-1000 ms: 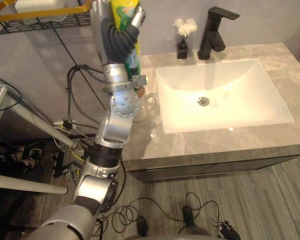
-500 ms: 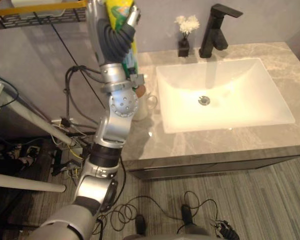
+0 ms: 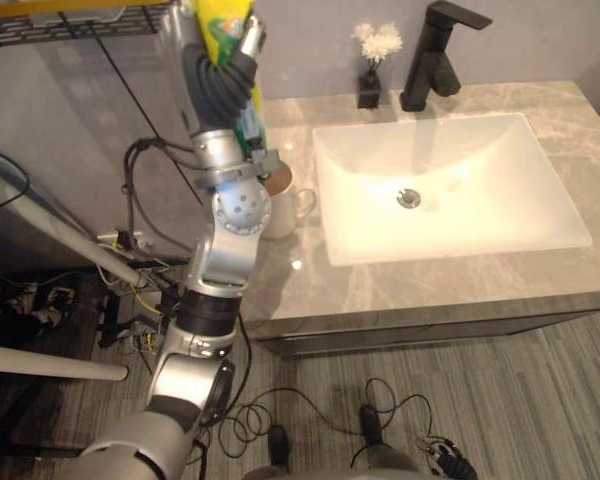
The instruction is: Organize washtable
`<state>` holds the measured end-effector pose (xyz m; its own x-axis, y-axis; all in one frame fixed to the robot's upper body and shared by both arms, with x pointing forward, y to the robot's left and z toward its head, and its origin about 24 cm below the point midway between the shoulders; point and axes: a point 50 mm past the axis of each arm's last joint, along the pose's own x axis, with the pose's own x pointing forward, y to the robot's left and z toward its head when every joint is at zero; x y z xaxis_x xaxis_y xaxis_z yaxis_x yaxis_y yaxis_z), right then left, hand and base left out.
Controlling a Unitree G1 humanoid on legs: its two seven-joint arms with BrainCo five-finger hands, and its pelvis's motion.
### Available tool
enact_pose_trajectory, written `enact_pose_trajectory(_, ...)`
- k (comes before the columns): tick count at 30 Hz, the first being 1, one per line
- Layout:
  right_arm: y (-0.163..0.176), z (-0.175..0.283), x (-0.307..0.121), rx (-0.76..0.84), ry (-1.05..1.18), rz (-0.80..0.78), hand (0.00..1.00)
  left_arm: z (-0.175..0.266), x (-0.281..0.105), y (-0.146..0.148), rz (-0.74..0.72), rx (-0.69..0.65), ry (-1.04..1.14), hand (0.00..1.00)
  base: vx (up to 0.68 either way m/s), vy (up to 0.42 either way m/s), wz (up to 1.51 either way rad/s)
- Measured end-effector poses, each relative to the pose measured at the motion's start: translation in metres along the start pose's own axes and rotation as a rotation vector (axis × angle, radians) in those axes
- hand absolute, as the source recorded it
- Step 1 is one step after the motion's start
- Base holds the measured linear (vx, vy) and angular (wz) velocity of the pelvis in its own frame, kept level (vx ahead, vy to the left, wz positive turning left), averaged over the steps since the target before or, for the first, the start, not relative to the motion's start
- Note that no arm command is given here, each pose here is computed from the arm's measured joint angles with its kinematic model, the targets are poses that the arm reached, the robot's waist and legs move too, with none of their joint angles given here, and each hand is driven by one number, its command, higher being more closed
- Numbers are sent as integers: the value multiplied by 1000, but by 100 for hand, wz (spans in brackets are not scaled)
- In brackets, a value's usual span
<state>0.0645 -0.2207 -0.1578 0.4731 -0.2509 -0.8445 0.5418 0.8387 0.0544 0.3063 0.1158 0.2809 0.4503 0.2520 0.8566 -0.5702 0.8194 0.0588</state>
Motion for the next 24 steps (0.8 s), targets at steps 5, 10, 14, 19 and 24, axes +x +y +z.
enact_pose_trajectory(5,3,3,1,-4,-15,12,0,0,0,0,1,0,0,100,0,0,0)
enact_pose_trajectory(10,4,5,1,8,-20,15,0,0,0,0,7,0,0,100,37,8,2)
enact_pose_trajectory(14,6,6,1,7,-25,21,0,1,0,1,20,-2,-2,100,0,0,0)
enact_pose_trajectory(19,6,6,1,7,-25,20,0,3,1,2,27,-6,-9,100,8,-1,0)
enact_pose_trajectory(24,6,6,1,6,-25,21,0,6,3,2,33,-15,-21,100,38,-8,0)
